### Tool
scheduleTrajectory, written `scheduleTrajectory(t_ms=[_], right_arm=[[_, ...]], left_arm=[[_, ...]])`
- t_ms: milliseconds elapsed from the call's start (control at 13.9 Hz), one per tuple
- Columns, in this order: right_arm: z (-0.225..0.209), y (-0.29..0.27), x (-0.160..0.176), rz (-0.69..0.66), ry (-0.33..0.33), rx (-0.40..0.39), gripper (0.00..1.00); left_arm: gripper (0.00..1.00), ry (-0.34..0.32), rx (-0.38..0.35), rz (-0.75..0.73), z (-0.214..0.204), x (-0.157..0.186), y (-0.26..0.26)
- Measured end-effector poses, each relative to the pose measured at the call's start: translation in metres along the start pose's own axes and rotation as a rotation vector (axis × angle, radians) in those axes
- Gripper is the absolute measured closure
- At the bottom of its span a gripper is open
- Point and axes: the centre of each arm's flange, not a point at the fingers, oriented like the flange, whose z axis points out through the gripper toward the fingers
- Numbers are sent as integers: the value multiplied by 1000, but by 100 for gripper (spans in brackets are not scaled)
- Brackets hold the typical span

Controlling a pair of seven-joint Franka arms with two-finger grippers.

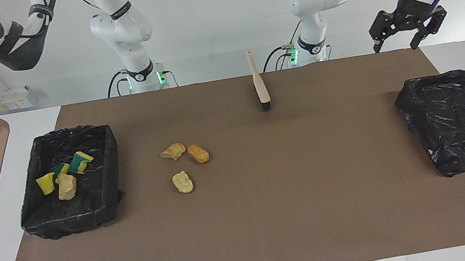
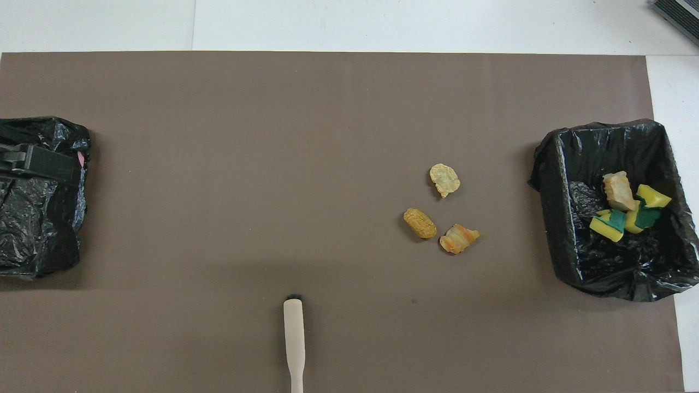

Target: Sweep and dump trash in bin

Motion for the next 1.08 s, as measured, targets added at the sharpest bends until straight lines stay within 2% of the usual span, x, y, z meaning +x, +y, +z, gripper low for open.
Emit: scheduleTrajectory(t_ms=[144,359,574,790,1077], right_arm=[[3,-3,6,32,86,33,69],[1,-2,20,91,252,34,69],[-13,6,44,140,435,29,69],[-44,19,76,164,639,30,69],[-104,43,134,177,753,27,69]], left_arm=[[0,0,0,0,0,0,0],[0,0,1,0,0,0,0],[0,0,2,0,0,0,0],[0,0,2,1,0,0,0],[0,-1,4,20,0,0,8]])
